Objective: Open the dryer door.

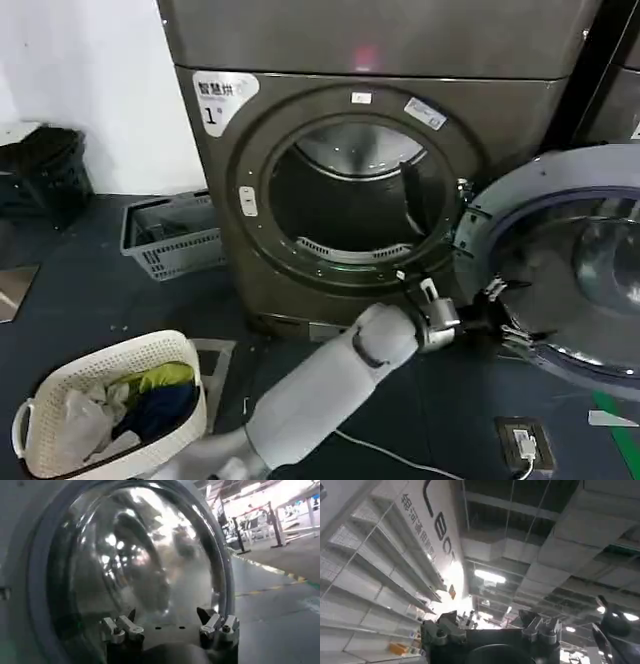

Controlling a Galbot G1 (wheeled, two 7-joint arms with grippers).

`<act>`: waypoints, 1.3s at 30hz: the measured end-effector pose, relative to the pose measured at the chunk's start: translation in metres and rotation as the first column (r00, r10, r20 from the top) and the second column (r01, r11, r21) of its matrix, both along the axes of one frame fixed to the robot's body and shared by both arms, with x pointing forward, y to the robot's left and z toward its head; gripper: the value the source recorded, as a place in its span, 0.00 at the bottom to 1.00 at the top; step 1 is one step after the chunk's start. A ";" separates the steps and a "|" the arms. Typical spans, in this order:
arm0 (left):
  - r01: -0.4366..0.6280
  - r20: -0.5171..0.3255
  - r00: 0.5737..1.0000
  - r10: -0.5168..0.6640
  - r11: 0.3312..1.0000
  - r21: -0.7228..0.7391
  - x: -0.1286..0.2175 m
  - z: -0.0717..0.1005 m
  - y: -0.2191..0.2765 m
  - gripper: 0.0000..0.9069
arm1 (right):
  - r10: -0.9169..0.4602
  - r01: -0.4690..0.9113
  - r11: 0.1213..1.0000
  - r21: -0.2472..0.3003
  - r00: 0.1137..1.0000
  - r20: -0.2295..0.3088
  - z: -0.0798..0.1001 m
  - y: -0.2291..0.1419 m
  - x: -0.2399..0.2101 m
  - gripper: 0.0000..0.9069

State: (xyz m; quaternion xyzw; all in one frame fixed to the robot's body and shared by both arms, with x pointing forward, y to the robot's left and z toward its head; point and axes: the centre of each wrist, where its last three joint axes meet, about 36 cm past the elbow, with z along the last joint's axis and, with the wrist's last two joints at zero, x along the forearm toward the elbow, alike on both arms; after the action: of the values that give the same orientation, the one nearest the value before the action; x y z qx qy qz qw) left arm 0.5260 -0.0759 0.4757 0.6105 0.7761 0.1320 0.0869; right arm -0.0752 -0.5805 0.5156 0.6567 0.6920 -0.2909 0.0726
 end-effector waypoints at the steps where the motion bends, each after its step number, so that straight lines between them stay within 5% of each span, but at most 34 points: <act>1: -0.002 -0.002 1.000 0.002 1.000 0.001 0.001 -0.001 0.000 1.00 | 0.001 -0.001 1.000 0.000 1.000 0.001 0.000 0.000 0.000 1.00; 13: 0.007 -0.029 1.000 -0.007 1.000 -0.009 -0.009 -0.004 0.000 1.00 | 0.011 -0.011 1.000 0.011 1.000 0.006 -0.005 -0.004 0.006 1.00; 24: 0.069 -0.032 0.997 -0.072 0.993 -0.092 -0.049 0.016 -0.005 1.00 | 0.033 -0.033 0.999 0.017 0.999 0.005 -0.010 -0.006 0.014 1.00; 39: 0.057 0.012 0.998 -0.058 0.997 0.042 -0.093 0.002 0.141 1.00 | 0.047 -0.048 0.999 0.024 0.999 0.014 -0.012 -0.016 0.018 1.00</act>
State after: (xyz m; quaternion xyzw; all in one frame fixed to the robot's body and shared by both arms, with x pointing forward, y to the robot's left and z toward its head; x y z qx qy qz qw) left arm 0.4332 0.0655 0.4775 0.6334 0.7546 0.1499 0.0831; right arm -0.0573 -0.5963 0.5039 0.6429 0.7104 -0.2760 0.0762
